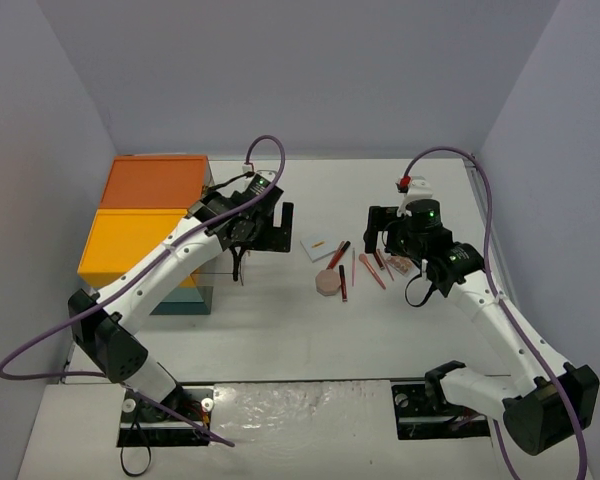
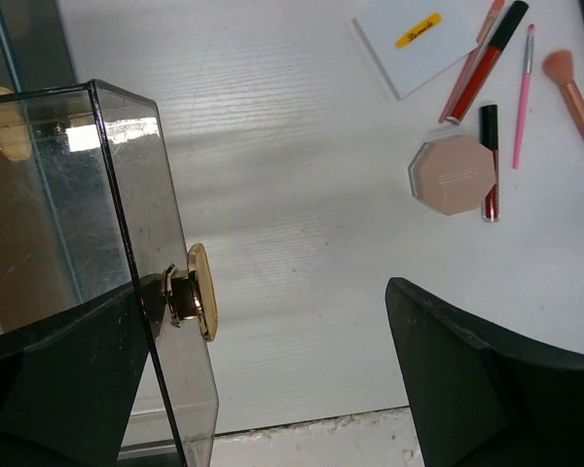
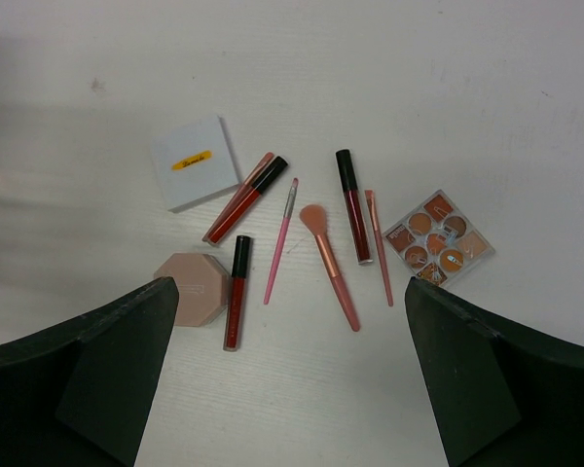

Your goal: Organize the makeup

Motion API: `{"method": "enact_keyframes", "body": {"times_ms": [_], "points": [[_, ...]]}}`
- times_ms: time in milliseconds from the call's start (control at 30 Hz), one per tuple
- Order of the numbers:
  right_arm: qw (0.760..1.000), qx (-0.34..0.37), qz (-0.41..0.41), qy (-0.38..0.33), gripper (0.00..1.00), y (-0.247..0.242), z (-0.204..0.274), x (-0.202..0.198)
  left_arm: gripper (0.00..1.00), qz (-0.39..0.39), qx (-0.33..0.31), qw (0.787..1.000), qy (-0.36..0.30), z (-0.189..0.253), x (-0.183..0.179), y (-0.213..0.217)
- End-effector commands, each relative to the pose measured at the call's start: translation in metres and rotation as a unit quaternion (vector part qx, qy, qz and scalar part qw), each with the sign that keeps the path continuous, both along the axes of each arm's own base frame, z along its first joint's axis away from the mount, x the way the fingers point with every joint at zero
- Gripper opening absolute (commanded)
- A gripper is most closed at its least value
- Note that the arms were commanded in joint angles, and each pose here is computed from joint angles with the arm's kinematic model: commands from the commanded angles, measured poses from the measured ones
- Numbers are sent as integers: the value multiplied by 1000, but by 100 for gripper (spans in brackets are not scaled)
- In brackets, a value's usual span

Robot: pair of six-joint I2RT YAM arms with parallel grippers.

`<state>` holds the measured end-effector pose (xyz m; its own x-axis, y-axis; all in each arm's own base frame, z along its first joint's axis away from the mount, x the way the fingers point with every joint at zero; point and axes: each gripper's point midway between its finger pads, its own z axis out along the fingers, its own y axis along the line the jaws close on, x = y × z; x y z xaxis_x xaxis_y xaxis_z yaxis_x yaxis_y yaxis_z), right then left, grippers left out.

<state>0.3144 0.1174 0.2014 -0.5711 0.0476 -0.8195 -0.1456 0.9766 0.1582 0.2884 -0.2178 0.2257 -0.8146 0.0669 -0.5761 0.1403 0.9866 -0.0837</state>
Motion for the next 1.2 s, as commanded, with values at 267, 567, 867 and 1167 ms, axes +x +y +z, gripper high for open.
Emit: {"method": "enact_keyframes", "body": {"times_ms": [267, 567, 867, 1167], "points": [[1000, 11, 18, 22, 99, 9, -21, -3, 97, -20, -82, 995, -47, 45, 9, -38], [996, -5, 41, 85, 76, 16, -65, -6, 97, -5, -48, 995, -84, 68, 10, -13], [989, -30, 27, 144, 56, 17, -118, 6, 97, 5, 19, 981, -195, 122, 18, 44], [979, -72, 12, 189, 51, 7, -164, 12, 97, 58, 38, 967, -246, 129, 1, 133]]}}
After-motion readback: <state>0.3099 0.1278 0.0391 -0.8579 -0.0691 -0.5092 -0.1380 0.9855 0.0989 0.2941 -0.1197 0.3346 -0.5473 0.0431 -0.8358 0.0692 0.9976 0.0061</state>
